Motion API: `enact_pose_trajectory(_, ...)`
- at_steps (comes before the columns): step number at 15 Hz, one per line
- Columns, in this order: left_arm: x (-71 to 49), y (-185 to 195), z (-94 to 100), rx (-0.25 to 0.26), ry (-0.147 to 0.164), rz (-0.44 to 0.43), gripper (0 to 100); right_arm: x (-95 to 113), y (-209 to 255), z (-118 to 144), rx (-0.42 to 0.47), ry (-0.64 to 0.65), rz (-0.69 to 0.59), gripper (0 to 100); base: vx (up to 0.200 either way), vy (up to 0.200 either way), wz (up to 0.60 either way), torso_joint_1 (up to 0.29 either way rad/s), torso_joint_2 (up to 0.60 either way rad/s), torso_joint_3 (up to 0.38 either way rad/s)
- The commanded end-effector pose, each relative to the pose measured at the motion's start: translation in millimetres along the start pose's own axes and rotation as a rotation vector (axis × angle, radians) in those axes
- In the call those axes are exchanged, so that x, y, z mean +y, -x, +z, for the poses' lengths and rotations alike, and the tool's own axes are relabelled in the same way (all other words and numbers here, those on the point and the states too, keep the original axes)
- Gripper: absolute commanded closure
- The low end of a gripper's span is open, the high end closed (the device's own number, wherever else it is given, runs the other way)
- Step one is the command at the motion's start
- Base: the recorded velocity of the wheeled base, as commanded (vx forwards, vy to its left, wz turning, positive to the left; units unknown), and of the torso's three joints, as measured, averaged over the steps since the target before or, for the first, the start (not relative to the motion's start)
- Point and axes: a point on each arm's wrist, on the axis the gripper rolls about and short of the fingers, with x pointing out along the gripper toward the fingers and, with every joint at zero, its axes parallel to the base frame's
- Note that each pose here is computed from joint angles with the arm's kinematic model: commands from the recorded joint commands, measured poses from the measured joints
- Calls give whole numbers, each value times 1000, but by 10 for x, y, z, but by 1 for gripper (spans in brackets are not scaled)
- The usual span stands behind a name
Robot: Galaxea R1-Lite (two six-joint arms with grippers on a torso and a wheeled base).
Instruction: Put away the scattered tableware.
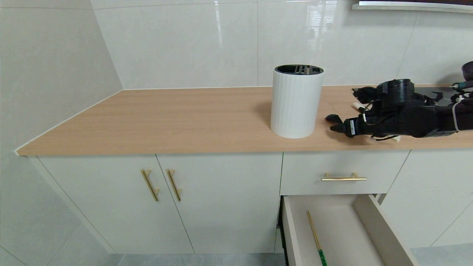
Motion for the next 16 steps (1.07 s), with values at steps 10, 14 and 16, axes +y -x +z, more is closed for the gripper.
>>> enact_pose_trajectory(10,0,0,1,0,0,1,0,-3,-214,-82,28,-38,2,100,0,0,0,0,0,0)
enact_pose_trajectory(14,0,0,1,0,1,1,0,6,-71,-11,19,-42,-2,100,0,0,0,0,0,0)
enact_pose_trajectory(16,0,0,1,0,0,1,0,68,208,64,27,-105,6,100,0,0,0,0,0,0)
